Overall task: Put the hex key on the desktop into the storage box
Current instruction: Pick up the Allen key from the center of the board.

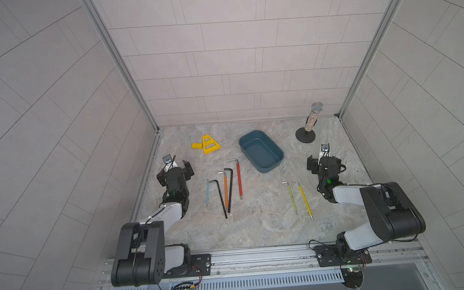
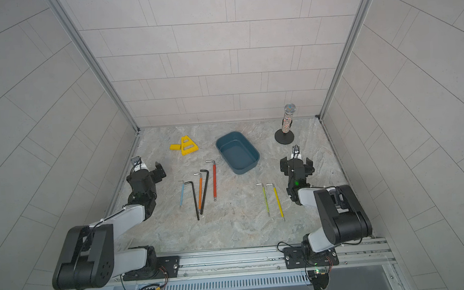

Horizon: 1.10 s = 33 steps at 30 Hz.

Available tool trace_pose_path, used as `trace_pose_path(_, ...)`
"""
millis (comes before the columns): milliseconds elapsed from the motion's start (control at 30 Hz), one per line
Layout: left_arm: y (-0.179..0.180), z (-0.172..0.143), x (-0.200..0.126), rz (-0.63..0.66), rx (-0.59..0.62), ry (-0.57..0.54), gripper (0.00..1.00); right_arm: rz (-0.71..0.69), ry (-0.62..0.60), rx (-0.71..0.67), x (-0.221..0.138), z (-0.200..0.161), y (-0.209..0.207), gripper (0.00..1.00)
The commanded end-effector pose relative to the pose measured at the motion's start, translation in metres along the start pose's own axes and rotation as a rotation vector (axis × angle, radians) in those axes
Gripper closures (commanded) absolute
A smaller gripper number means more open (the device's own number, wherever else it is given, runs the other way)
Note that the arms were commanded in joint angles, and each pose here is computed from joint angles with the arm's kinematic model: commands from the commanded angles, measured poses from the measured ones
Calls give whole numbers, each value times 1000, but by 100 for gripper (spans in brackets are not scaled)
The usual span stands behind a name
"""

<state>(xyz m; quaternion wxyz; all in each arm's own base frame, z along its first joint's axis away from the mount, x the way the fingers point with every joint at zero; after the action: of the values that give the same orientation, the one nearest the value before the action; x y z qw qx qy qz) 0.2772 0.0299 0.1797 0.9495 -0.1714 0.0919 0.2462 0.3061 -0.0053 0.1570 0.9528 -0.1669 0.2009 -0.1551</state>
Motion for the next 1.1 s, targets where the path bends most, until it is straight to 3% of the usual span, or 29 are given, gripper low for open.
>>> trace_pose_path(0,12,14,-13,182,-120,-17,0,-34,135,1,-7,11,-8,0)
trace_pose_path(167,3,34,-21,207,-164,129,0,-8,182,72,-24,17,-16,0)
trace_pose_path(500,-26,47,-34,23,-263,465,0,161,298,119,-64,45,-31,2)
trace_pose_path(733,-43,40,-38,-100,-352,682,0,306,338,157,-86,46,-30,5)
trace_pose_path(1067,-55,29,-58,-162,-342,934,0,425,495,182,-97,45,-24,11)
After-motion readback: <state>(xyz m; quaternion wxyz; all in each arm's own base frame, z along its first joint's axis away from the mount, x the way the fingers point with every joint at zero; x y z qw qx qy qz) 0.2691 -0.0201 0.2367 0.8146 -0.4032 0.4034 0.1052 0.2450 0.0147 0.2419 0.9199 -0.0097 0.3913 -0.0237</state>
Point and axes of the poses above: each gripper's point midway between its finger pads, its own x axis out along the fingers, its own y axis along the line the jaws close on, z = x × y, the point moved 10 cm from there along -x, back along the fingers, and after that the axes turned 15 degrees about -x, right-handed, at the moved point
